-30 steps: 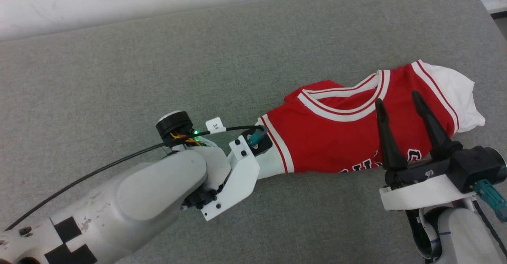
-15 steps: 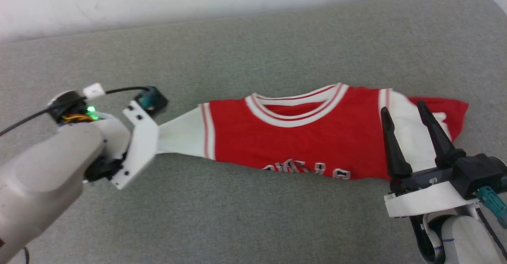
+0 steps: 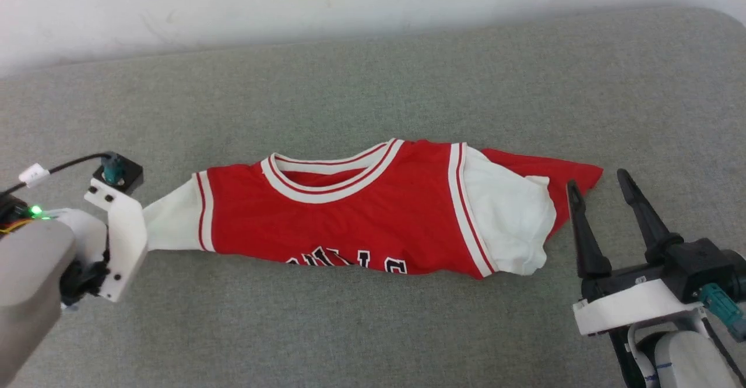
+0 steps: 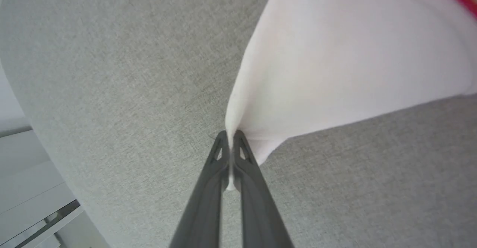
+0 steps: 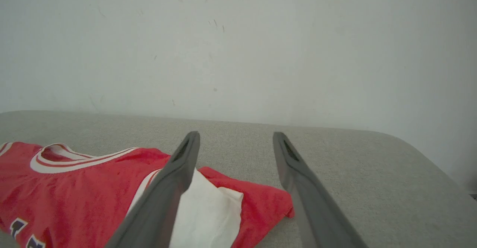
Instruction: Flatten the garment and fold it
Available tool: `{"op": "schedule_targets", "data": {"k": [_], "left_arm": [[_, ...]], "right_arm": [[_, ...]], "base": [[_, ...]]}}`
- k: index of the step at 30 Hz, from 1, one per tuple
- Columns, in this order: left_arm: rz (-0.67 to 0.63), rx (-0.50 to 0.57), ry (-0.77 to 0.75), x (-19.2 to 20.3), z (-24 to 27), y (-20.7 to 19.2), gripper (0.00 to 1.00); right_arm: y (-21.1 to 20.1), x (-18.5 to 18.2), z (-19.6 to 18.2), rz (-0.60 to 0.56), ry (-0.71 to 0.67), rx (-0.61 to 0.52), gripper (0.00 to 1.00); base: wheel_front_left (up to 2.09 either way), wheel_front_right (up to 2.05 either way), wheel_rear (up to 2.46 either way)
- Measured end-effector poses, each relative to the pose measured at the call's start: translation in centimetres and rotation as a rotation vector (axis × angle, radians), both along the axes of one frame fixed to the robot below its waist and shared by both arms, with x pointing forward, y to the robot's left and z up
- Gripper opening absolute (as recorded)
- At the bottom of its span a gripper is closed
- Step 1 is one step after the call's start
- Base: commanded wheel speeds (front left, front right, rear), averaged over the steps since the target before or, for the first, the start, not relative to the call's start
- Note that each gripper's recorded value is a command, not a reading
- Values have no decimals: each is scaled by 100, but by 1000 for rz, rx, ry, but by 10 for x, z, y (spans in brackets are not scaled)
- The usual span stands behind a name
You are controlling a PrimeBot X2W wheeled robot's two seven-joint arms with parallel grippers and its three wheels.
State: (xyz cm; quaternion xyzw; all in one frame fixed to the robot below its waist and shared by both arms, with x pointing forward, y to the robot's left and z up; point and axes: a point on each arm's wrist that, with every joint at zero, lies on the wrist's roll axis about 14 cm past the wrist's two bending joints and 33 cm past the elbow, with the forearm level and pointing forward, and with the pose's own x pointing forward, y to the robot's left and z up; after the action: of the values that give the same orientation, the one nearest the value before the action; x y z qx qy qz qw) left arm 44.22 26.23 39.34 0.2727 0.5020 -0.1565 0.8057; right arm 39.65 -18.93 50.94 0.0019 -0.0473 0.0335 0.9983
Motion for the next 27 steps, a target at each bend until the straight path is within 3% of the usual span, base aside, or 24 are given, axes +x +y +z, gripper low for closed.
{"op": "schedule_targets", "data": {"k": [4,10,15,22,27], "left_arm": [[-27,-129,-143,9,12,-28,100],[2,-355,-591,43,89,-54,100],[46,-423,-914,37,135,-47,100],[190,-474,-1240,18,195,-44,100],[281,-439,-1352,-14,193,-37,100]], "right_arm": [[1,-7,-4,8,14,-5,100],[-4,-11,11,20,-24,-35,100],[-5,-2,26,59,-64,-84,100],[7,29,38,178,-26,-173,100],[35,56,40,324,87,-266,100]], "base": [[0,0,0],[0,0,0],[0,0,0],[0,0,0],[0,0,0]]}}
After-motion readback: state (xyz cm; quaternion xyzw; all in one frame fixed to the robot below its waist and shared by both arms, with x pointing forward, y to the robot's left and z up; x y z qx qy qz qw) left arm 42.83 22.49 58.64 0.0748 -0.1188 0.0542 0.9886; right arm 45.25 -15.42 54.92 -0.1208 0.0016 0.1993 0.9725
